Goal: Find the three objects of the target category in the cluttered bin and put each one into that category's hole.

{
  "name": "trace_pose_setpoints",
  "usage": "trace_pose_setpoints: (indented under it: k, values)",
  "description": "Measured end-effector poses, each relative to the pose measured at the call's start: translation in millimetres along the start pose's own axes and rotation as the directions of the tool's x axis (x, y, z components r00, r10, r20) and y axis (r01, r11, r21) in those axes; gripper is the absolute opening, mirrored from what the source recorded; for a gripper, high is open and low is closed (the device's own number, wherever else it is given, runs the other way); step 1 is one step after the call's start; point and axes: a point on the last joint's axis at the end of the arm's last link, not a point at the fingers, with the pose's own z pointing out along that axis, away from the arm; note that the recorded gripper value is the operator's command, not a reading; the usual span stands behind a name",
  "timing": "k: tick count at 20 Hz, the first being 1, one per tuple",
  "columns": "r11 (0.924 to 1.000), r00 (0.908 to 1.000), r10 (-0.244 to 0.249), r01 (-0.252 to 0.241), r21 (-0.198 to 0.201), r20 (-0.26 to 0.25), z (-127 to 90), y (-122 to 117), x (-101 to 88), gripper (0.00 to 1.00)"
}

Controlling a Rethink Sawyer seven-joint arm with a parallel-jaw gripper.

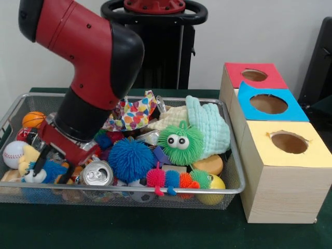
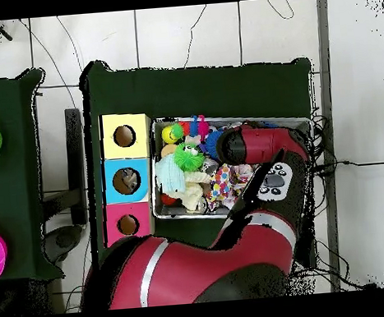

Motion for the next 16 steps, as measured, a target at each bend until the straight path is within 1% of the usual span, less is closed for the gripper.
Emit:
trace_pose_setpoints:
  k: [2, 5, 8, 11, 13, 16]
  values:
    - [0.9997, 0.9999, -0.006, 0.006, 0.022, -0.010, 6, -7, 1.6, 1.00]
    - [0.9989, 0.9996, -0.007, 0.008, 0.045, -0.028, 8, -17, 4.0, 1.00]
    - [0.9979, 0.9983, 0.003, 0.001, 0.065, -0.059, 2, -27, 8.2, 1.00]
    - [0.9974, 0.9968, 0.012, -0.006, 0.072, -0.078, -3, -33, 12.2, 1.00]
    - [0.9966, 0.9946, 0.025, -0.017, 0.080, -0.101, -11, -41, 19.1, 1.00]
    - [0.9961, 0.9925, 0.036, -0.026, 0.085, -0.117, -18, -48, 26.4, 1.00]
